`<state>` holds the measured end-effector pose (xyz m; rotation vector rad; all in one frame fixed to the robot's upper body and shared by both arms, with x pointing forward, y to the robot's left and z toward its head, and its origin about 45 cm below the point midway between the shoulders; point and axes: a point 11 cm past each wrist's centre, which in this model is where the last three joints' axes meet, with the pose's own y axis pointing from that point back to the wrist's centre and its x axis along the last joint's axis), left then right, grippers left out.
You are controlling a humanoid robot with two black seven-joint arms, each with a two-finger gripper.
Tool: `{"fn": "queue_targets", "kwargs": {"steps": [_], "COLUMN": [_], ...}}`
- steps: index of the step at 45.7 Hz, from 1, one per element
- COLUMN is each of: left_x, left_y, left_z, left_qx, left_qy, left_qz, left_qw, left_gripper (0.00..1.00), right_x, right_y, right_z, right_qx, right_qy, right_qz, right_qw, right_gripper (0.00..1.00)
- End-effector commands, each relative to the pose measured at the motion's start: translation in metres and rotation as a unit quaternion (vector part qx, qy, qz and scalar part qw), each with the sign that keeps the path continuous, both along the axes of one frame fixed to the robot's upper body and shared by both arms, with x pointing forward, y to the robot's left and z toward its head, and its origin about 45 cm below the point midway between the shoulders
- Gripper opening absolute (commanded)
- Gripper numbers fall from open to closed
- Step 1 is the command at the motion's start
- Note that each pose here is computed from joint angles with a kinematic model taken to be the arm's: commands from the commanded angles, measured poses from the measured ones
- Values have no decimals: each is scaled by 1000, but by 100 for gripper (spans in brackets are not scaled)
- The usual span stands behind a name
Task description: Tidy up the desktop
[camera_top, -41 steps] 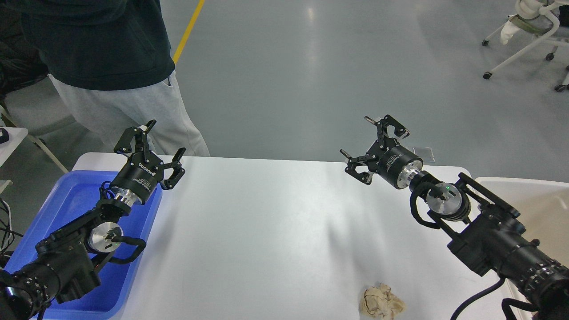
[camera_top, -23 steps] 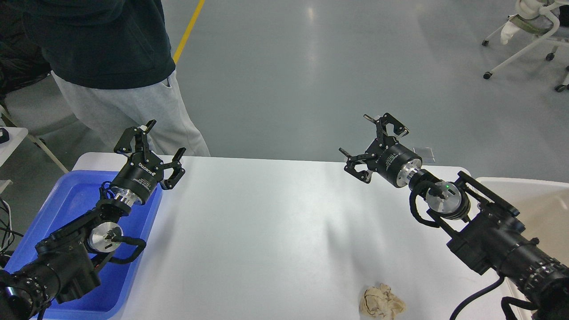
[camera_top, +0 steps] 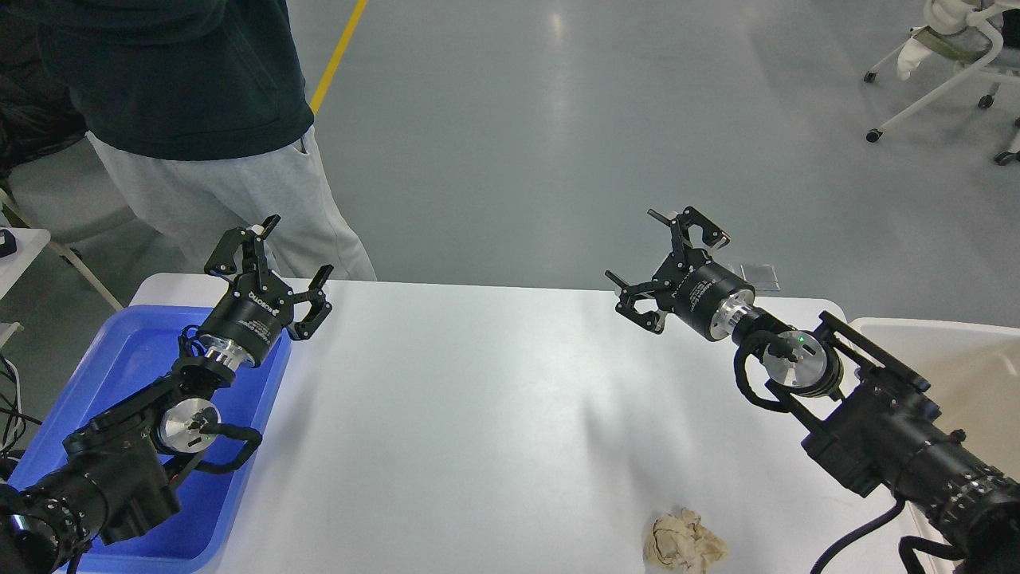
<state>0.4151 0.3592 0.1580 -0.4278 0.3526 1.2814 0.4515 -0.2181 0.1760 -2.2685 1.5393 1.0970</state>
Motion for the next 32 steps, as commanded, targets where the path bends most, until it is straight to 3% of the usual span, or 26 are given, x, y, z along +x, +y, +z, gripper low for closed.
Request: {"fn": "queue_targets", "kwargs": {"steps": [1, 32], "left_x": [0, 0], "left_y": [0, 0], "left_z": [0, 0], "left_qx": [0, 0], "left_qy": [0, 0], "left_qz": [0, 0], "left_qw": [1000, 1000], "left_gripper": [100, 100], "right_x": [-1, -11], "right_y": [4, 2], "right_z": [3, 14], "right_qx": [-14, -30], "right_qy": [-11, -32], "right_qz": [14, 37], "right_qw": [1000, 998], "right_gripper": [100, 100]}}
